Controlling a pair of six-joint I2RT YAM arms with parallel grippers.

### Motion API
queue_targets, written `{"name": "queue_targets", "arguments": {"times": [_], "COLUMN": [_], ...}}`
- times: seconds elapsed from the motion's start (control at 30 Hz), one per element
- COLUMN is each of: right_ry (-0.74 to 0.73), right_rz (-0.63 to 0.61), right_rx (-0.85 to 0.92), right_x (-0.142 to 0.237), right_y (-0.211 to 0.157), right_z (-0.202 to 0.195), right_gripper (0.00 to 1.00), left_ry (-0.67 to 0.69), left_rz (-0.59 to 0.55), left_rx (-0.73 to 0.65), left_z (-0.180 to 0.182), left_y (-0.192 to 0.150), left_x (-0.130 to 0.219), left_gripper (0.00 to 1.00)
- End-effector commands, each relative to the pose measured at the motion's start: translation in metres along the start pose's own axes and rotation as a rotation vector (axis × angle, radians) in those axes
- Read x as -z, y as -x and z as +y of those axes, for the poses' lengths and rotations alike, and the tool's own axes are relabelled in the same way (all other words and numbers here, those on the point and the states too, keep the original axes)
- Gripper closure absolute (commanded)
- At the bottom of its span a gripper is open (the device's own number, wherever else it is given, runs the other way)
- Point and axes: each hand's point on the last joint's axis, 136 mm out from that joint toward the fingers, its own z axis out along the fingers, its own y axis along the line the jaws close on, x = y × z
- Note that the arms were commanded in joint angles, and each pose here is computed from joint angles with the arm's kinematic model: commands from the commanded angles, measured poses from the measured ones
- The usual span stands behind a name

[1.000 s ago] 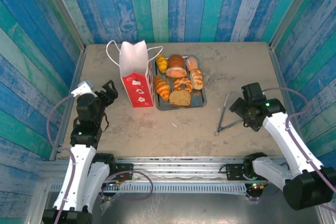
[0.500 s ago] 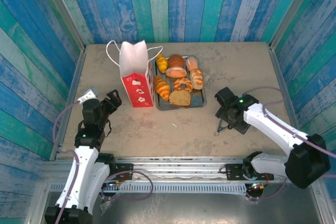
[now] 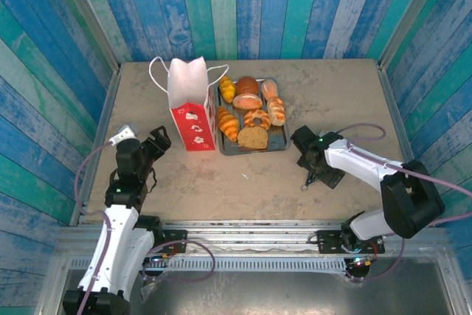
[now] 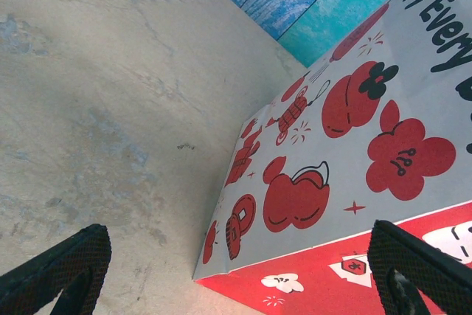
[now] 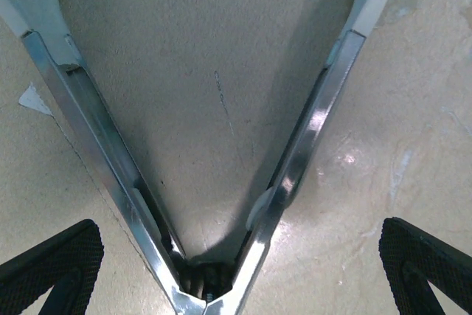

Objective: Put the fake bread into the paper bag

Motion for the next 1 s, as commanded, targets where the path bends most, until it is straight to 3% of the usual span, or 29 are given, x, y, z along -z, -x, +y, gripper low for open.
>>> {"name": "queue_targets", "arguments": {"times": [0.0,0.97], "right_ry": [-0.014,0.018], "right_rz": [-0.032,-0.071], "right_rx": [-0.034,-0.028], "right_x": [-0.008,-0.041], "right_y": [0.004,0.024], "right_z": [-0.003,0.003], "right_gripper": [0.00,0.00], "left_ry": [-0.004,0.013], "left_rz": [-0.016,-0.003], "left_rx": [-0.003,-0.021], "left_z": [-0.001,-0.001], "left_y": [0.004,0.005], "left_x": [0.000,-0.002], "left_gripper": [0.06,0.06]}}
